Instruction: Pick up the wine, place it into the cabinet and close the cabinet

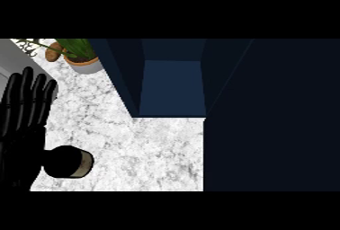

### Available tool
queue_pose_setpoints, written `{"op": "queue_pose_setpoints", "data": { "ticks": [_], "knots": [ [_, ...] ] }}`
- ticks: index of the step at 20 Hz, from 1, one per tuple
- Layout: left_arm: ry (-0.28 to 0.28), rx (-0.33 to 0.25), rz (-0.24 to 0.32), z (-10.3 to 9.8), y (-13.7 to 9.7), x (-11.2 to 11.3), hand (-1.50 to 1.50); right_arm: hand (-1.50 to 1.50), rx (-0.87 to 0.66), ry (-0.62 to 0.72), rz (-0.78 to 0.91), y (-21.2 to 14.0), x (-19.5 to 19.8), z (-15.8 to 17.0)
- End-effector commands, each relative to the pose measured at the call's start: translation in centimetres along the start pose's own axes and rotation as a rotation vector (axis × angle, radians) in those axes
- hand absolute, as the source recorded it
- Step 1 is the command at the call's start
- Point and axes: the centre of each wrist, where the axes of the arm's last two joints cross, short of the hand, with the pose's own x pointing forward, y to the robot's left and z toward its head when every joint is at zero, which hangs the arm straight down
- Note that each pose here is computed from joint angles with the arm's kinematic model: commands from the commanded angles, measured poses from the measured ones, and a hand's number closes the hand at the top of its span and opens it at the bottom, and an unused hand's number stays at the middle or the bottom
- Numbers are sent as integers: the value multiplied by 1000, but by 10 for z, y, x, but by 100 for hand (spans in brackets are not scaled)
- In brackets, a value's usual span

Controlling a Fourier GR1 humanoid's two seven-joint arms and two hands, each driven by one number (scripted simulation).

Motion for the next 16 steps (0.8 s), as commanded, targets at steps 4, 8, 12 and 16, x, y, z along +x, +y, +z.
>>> {"op": "queue_pose_setpoints", "data": {
  "ticks": [4, 8, 12, 16],
  "knots": [
    [-78, 17, -95, 17, 10, 7, -150, -150, 11, 25, 17, 6, 8, 16],
    [50, 62, 182, 44, -2, -6, -150, -150, 212, 108, -160, 14, 25, 31],
    [49, 55, 212, 56, -13, 46, -150, -150, 237, 112, -177, 14, 52, 41],
    [43, 50, 192, 56, -33, 51, -150, -150, 208, 95, -198, 10, 58, 39]
  ]
}}
